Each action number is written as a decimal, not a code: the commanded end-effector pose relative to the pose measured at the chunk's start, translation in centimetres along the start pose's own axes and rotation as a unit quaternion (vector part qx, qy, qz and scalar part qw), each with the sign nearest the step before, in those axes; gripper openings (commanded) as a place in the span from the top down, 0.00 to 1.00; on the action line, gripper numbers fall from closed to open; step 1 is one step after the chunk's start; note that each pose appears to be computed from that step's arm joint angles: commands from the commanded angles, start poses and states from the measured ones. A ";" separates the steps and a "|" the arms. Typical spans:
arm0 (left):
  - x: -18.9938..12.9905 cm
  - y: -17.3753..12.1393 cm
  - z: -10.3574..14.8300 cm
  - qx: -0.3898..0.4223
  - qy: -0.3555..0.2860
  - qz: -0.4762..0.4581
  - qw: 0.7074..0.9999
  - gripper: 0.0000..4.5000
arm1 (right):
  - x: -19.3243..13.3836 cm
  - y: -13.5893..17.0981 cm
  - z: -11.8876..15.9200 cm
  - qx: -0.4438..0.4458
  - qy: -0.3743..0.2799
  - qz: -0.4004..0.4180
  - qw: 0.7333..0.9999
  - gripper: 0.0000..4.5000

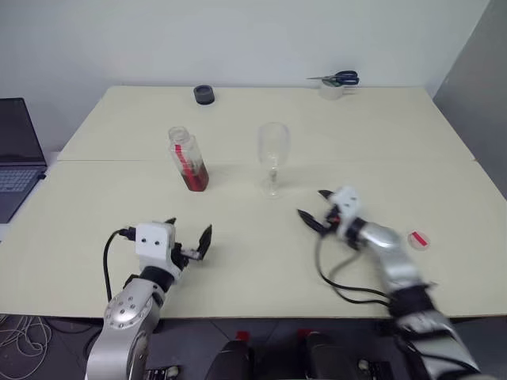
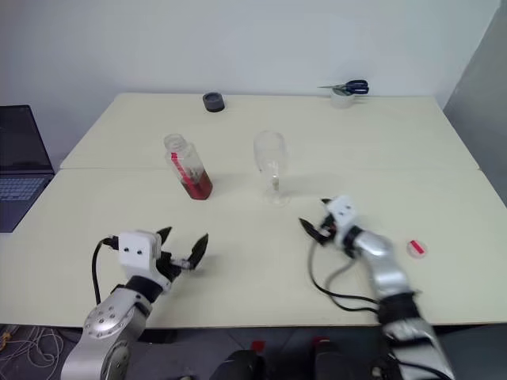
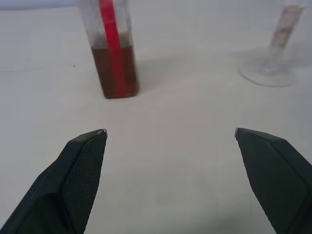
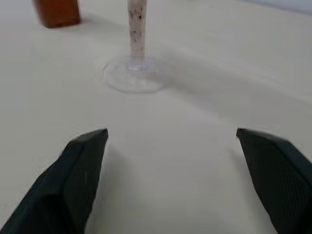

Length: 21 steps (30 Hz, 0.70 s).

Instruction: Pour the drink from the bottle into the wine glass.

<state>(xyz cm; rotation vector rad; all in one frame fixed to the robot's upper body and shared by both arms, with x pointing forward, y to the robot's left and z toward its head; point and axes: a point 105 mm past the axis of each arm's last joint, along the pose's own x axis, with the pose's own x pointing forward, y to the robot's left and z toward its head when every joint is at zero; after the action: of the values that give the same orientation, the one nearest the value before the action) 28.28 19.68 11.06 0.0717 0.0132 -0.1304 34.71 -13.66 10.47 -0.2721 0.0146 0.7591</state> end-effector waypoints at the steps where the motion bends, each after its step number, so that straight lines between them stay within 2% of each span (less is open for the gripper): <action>1: 0.9 1.0 2.1 0.009 -0.036 0.046 0.998 0.00 | -2.7 1.3 6.9 -0.027 -0.063 0.060 0.996 0.00; 9: 2.6 3.2 3.5 0.012 -0.053 0.093 0.994 0.00 | -5.7 5.3 12.7 -0.025 -0.088 0.178 0.980 0.00; 14: 3.1 3.5 4.0 0.008 -0.058 0.102 0.993 0.00 | -6.4 6.6 14.1 -0.035 -0.083 0.218 0.972 0.00; 21: 4.1 3.2 4.4 0.004 -0.062 0.104 0.993 0.00 | -6.8 6.6 15.2 -0.029 -0.092 0.218 0.971 0.00</action>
<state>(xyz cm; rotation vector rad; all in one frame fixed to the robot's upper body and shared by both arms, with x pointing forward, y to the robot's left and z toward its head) 32.65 21.95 14.70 0.0606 -0.0863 0.0644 24.69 -10.08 23.08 -0.2343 -0.0770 1.2133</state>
